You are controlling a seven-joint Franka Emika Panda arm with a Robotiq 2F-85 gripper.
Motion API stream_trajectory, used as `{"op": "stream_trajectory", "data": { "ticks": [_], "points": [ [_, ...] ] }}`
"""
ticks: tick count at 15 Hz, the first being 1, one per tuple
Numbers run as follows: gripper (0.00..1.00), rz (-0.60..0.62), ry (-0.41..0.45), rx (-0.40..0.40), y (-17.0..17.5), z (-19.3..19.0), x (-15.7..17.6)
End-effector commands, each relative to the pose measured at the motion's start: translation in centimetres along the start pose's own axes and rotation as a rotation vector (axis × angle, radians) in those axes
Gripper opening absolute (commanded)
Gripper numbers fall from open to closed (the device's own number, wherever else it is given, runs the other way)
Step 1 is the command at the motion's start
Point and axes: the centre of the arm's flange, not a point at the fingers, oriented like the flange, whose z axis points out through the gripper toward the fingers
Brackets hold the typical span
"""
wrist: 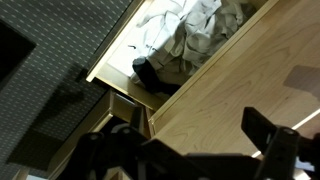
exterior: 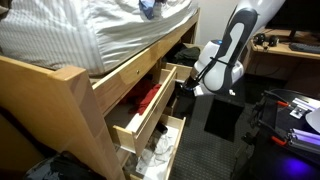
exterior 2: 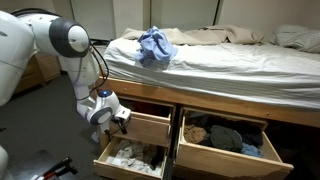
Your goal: Close the top drawers
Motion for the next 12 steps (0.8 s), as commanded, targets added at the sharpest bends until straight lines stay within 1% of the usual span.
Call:
{"op": "stream_trajectory", "data": {
  "ticks": [1, 4, 7, 8, 9, 10, 12],
  "points": [
    [1.0, 0.055, 0.03, 0.086, -1.1, 5.0, 2.3],
    [1.0, 0.076, 0.05, 0.137, -2.6, 7.7, 3.5],
    [1.0, 0.085, 0.078, 0.165, -3.7, 9.7, 4.5],
    [1.0, 0.085, 0.109, 0.167, -4.2, 9.9, 4.8],
    [1.0, 0.065, 0.187, 0.143, -4.8, 9.9, 4.8],
    [1.0, 0.044, 0.218, 0.144, -5.2, 10.2, 4.7],
    [1.0, 0.019, 0.274, 0.121, -6.5, 10.6, 5.9]
  ]
}}
